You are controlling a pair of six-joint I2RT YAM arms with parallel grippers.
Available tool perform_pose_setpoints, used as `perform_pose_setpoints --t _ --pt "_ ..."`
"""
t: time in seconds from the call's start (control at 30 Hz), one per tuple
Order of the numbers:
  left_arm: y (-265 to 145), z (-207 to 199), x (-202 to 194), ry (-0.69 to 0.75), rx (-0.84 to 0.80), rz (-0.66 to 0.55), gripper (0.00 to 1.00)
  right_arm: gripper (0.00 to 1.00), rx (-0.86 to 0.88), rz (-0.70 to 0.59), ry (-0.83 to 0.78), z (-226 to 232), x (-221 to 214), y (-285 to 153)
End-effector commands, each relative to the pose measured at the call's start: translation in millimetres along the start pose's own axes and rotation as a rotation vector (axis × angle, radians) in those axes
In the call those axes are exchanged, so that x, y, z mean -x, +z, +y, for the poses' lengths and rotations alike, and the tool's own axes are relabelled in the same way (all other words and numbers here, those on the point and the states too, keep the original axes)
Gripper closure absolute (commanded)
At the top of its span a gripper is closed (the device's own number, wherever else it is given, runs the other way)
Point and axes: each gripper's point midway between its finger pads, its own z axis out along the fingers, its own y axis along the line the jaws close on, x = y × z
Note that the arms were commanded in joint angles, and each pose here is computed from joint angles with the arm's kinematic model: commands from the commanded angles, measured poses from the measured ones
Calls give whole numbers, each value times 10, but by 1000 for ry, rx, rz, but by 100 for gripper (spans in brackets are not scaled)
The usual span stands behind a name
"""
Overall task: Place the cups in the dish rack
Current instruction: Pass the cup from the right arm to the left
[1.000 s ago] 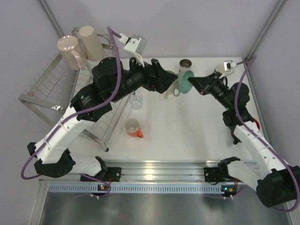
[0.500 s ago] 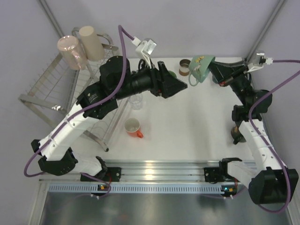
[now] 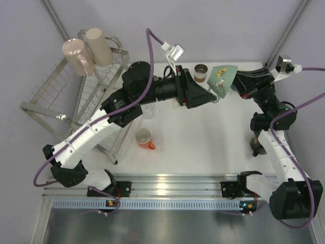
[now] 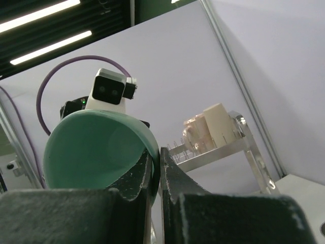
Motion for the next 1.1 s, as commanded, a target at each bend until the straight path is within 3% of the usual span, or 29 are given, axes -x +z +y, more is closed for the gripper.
perform_pose_setpoints --t 0.0,0.23,0.47,0.5,0.7,0.93,1.07 --pt "73 -232 90 13 -138 -26 29 100 117 -30 -42 298 47 0" --pt "139 -251 5 -27 -192 4 42 100 110 -19 -39 224 -12 -29" --pt "124 -290 36 -52 -198 -3 81 100 99 8 -31 134 -104 -58" --pt "137 -273 32 -61 -192 -3 100 100 104 12 -30 136 -118 -60" --pt "111 -230 111 -70 -157 -45 100 100 101 26 -10 121 -168 -86" --pt "-49 -253 263 -17 -118 -133 100 74 62 29 15 30 -207 -114" --pt "-146 -301 375 18 -108 -184 100 70 57 32 20 14 -225 -128"
